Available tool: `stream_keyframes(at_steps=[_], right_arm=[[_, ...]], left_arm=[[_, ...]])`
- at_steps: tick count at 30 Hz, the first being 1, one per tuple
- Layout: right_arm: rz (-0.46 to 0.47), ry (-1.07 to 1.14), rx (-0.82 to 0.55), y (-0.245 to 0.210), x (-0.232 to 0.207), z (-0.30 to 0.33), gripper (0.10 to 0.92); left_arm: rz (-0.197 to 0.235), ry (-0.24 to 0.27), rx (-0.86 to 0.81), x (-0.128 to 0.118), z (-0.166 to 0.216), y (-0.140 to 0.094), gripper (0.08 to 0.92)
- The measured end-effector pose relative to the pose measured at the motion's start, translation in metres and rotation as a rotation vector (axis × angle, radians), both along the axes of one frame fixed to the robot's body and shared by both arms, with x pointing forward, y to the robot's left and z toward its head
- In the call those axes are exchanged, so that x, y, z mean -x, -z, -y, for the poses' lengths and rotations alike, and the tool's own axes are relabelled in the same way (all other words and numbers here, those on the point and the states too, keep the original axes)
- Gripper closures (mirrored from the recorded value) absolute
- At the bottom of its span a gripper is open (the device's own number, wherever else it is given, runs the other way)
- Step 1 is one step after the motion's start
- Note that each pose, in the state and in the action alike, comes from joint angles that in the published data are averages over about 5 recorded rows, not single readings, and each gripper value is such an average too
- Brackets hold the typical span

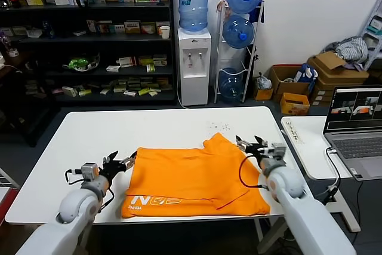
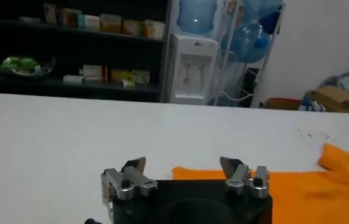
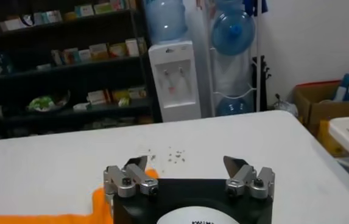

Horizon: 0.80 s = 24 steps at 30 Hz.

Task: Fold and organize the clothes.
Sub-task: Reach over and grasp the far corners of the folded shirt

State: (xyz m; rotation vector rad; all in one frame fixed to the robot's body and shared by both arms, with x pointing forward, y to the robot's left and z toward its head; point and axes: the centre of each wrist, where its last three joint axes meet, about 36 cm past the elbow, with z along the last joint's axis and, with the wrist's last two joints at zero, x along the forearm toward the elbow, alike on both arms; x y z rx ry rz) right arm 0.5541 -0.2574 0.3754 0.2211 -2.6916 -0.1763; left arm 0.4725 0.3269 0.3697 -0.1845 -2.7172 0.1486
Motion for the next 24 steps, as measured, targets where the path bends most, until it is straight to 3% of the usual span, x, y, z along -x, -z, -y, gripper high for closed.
stream_keyframes(at_steps=[7,13,24], right_arm=[[-0.092,-0.035,0.019,0.024,-0.032,-0.028,0.2],[-0.128,-0.05,0.037,0.032,-0.048,-0.038,0.2],[-0.167,-0.07,0.063,0.042,-0.065,-0.049,0.2]], left_arm=[[-0.059,-0.011,0.012,-0.039,0.0,0.015,0.177],[-0.101,-0.007,0.015,-0.055,0.005,0.024,0.177],[-0.134,0.002,0.016,-0.076,0.018,0.031,0.177]])
